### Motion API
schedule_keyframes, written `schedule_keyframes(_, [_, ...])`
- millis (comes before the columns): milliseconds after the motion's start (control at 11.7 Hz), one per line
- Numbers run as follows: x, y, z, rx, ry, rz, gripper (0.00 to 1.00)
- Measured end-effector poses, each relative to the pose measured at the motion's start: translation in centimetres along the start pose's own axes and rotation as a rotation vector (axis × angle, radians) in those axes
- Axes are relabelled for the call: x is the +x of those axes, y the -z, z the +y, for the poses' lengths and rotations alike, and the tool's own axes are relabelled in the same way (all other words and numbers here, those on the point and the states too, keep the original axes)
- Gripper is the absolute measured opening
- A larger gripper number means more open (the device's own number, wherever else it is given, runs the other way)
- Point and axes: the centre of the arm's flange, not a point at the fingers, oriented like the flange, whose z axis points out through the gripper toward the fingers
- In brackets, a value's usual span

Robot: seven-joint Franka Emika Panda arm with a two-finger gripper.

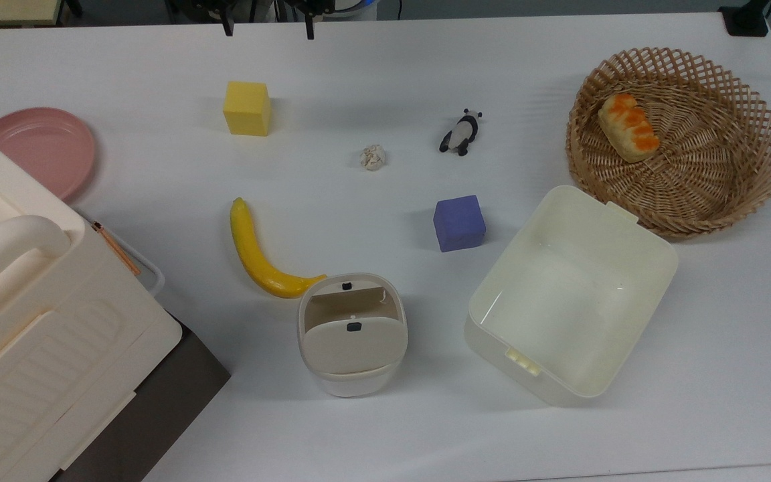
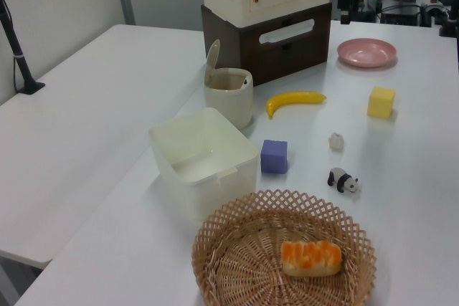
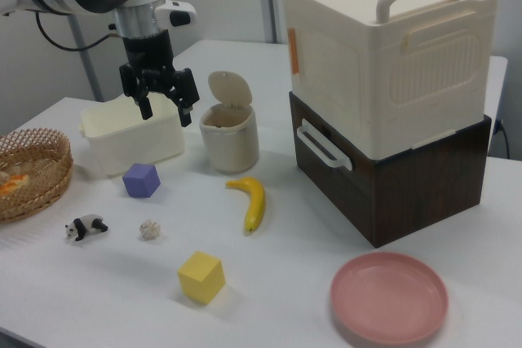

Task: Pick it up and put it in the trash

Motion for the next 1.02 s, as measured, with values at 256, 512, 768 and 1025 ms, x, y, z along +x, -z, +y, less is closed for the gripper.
schedule_keyframes(256, [0.2,-0.3,-0.3,-0.012,0.011,-0.007,1.0])
schedule_keyframes(512, [0.3,-0.8,-1.7,-0.013,0.039,-0.016,1.0])
schedule_keyframes(768, [0.3,-2.4,-4.3,-0.016,0.085,-0.048,1.0])
schedule_keyframes(1025, [0.2,-5.3,-6.9,-0.02,0.133,-0.078,1.0])
